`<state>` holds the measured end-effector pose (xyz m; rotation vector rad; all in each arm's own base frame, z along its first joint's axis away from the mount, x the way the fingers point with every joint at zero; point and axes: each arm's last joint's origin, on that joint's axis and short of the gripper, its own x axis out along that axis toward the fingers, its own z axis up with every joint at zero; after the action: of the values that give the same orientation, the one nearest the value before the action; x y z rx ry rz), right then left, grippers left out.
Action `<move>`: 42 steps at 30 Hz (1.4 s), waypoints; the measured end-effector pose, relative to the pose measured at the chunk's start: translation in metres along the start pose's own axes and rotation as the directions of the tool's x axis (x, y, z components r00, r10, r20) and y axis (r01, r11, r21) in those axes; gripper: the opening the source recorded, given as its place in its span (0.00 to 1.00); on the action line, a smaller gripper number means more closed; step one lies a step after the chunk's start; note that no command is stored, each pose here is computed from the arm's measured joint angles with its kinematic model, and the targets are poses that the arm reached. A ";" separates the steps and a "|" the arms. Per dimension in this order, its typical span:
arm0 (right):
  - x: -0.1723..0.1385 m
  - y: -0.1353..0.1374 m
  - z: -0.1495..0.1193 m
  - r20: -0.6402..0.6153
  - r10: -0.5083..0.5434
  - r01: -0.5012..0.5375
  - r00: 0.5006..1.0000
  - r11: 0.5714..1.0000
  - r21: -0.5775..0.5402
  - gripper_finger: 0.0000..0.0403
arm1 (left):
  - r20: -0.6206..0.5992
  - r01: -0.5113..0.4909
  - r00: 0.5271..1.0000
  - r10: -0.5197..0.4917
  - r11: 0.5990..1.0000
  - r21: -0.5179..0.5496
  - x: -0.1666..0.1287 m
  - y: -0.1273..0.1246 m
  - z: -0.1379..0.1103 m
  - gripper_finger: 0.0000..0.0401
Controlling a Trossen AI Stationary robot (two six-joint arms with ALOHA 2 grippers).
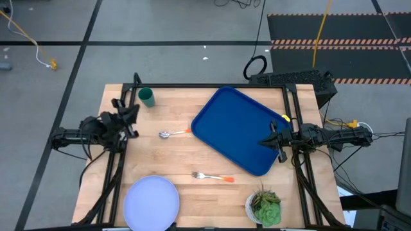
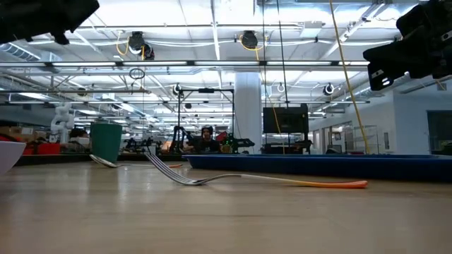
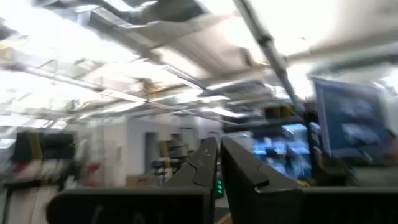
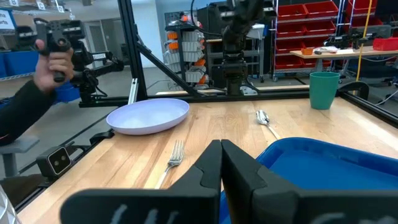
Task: Pick and place plate/cup/fork/spoon on tray
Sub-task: Put the orange fork on the left side of the blue serving tray
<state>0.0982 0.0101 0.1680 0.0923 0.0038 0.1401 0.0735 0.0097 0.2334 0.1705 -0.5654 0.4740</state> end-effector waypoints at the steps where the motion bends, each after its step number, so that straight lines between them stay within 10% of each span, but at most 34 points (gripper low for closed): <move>1: 0.000 0.000 0.000 0.000 0.000 0.000 1.000 1.000 0.000 0.00 | 0.002 -0.012 1.000 0.012 0.999 -0.038 0.000 0.000 0.000 0.06; 11: 0.000 0.000 0.000 -0.001 0.000 0.000 1.000 1.000 0.000 0.00 | 0.189 0.393 0.914 -0.360 0.902 -0.182 -0.003 -0.009 0.010 0.06; 18: 0.000 0.000 0.000 -0.001 0.000 0.000 1.000 1.000 0.000 0.00 | 0.123 0.498 0.864 -0.489 0.789 -0.361 0.000 -0.022 0.000 0.06; 24: 0.000 0.000 0.000 -0.002 0.000 0.000 1.000 1.000 0.000 0.00 | 0.078 0.539 0.833 -0.548 0.770 -0.341 0.021 -0.035 0.015 0.06; 29: 0.000 0.000 0.000 -0.002 0.000 0.000 1.000 1.000 0.000 0.00 | -0.020 0.562 0.808 -0.589 0.780 -0.275 0.054 -0.054 0.032 0.06; 36: 0.000 0.000 0.000 -0.002 -0.001 0.001 1.000 1.000 0.000 0.00 | -0.409 0.416 0.833 -0.374 0.909 0.016 0.096 -0.074 0.026 0.06; 42: 0.000 0.000 0.000 -0.002 0.000 0.000 1.000 1.000 0.000 0.00 | -0.615 0.486 0.748 -0.249 0.836 0.253 0.128 -0.084 -0.005 0.09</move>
<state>0.0983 0.0101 0.1677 0.0924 0.0060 0.1399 0.2106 -0.0138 0.2975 0.5126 0.1685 0.2119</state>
